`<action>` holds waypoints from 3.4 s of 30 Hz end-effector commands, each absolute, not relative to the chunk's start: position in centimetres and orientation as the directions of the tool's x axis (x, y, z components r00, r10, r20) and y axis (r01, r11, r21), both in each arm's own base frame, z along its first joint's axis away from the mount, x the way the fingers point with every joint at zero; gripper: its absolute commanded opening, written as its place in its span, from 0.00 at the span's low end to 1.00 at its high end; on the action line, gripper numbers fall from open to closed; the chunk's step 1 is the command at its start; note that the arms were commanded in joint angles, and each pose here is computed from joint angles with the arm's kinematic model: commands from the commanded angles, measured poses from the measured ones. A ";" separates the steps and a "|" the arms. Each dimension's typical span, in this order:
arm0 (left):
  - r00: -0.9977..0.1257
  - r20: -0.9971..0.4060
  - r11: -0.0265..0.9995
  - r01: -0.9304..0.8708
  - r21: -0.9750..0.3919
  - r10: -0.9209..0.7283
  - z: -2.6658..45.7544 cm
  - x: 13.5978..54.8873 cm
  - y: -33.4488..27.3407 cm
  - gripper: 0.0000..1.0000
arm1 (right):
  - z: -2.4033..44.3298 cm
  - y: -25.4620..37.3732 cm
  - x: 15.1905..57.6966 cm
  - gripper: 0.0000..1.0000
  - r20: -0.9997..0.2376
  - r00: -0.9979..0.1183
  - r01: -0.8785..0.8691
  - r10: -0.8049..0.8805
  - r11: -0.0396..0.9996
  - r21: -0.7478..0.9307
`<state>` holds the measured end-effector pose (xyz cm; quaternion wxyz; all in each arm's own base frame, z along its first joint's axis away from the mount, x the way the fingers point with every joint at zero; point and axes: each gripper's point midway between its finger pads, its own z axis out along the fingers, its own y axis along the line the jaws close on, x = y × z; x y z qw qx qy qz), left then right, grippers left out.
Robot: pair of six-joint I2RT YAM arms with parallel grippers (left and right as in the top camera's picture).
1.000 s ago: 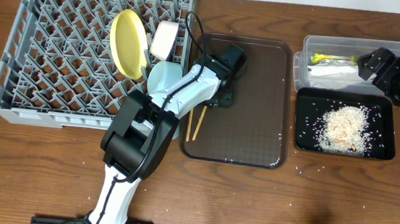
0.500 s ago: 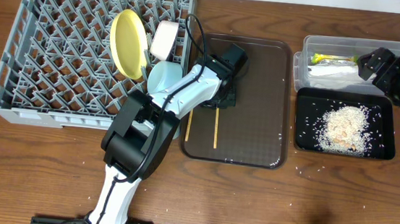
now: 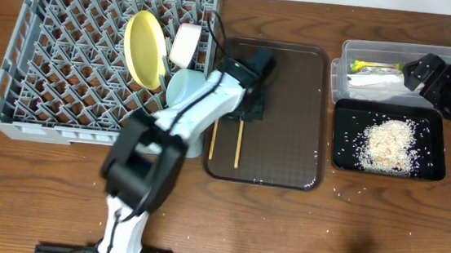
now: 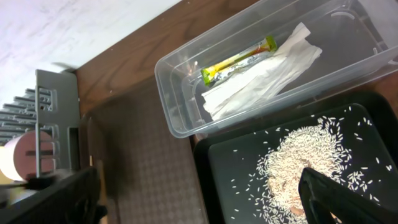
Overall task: Sort waste into correct bins and load items into the dishwasher
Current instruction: 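Carry the chopstick to the rack and drop it in, then move the left gripper back to the remaining chopstick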
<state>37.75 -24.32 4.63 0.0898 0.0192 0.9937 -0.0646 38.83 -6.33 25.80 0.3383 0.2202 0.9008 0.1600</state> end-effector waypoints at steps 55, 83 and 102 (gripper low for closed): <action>-0.839 -0.531 0.990 0.059 0.130 0.119 16.2 41.1 -18.1 0.49 | 26.7 -6.4 38.9 0.99 -0.551 -0.662 0.281 0.508 0.850 0.446; -0.958 -0.267 0.979 0.055 0.197 0.108 2.8 39.5 -18.6 0.50 | 26.7 -6.3 38.9 0.99 -0.551 -0.662 0.281 0.508 0.850 0.446; -0.973 -0.232 0.995 0.001 0.099 0.024 -0.1 39.6 -19.8 0.50 | 26.7 -6.4 38.9 0.99 -0.551 -0.662 0.281 0.508 0.850 0.446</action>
